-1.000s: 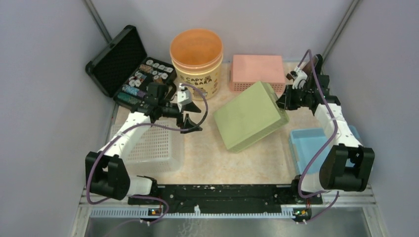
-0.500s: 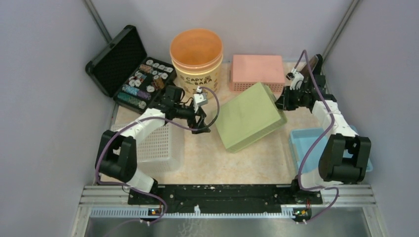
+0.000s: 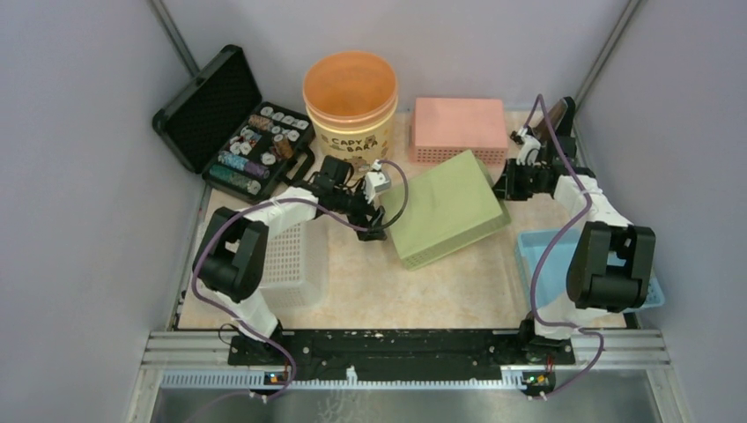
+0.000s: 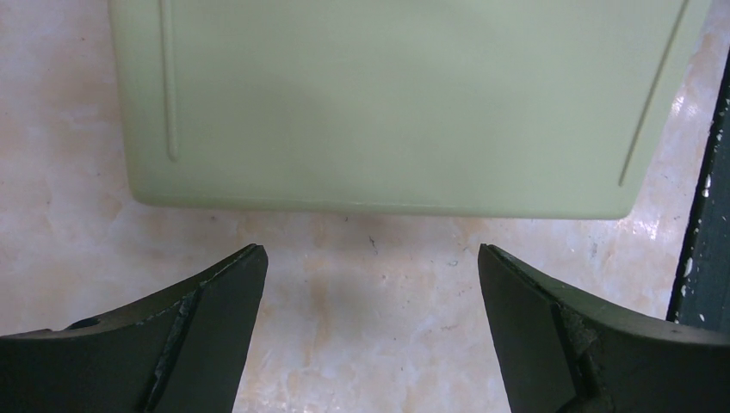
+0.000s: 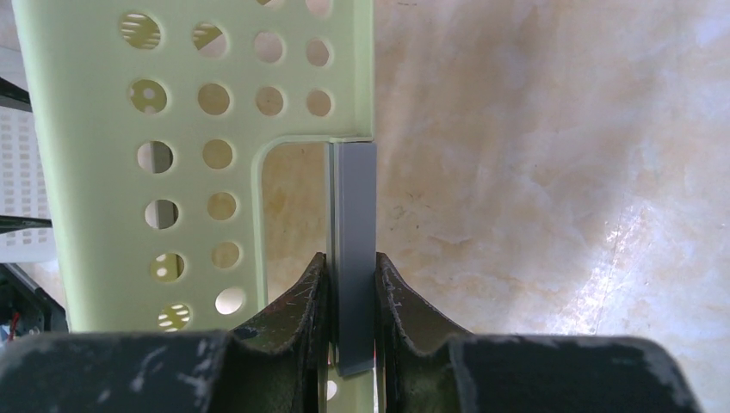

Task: Turn the large container upside down
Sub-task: Turn the container upside down at the center of the board.

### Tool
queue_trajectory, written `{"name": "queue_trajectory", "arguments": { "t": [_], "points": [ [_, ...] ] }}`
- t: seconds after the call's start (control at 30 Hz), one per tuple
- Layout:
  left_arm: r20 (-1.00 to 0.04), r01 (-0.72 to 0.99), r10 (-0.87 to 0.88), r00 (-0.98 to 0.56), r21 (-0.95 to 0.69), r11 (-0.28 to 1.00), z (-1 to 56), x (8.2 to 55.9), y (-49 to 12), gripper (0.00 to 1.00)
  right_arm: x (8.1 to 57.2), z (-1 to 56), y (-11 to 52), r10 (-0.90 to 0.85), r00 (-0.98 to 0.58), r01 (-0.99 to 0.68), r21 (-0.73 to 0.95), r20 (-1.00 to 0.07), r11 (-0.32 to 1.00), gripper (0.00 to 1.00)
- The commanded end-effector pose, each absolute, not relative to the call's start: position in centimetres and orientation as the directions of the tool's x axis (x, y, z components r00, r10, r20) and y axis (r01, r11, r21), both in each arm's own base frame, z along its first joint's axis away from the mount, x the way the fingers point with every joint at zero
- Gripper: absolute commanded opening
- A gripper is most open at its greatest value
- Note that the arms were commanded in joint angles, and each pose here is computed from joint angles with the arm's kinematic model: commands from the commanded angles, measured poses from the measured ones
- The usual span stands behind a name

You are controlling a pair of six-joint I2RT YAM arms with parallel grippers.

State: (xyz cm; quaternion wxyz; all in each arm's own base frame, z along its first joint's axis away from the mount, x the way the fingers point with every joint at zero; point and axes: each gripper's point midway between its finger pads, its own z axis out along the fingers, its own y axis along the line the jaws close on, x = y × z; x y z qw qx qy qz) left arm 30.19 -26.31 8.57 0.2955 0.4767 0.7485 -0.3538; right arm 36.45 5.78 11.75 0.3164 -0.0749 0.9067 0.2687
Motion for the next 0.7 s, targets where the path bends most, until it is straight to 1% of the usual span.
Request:
{"name": "queue_trajectory", "arguments": {
  "t": [0.0,0.27,0.4,0.67],
  "points": [
    [-0.794,0.919,0.486,-0.365,-0.223,0.326,9.2,32.2,-27.9,0.99,38.6,11.5,3.9,-0.007,-0.743,-0.319,0.344,-0.670,0.883,0.13],
    [-0.779,0.907,0.479,-0.405,-0.275,0.320,8.4,32.6,-29.0,0.99,38.5,11.1,4.1,-0.020,-0.762,-0.327,0.359,-0.647,0.874,0.26],
    [-0.758,0.896,0.486,-0.434,-0.309,0.318,7.9,32.5,-29.2,0.99,38.4,11.0,4.2,-0.021,-0.772,-0.329,0.372,-0.635,0.868,0.31],
    [-0.756,0.888,0.472,-0.454,-0.342,0.307,8.2,32.5,-29.6,0.99,38.1,10.8,3.7,-0.032,-0.792,-0.311,0.358,-0.610,0.880,0.37]
  ]
}}
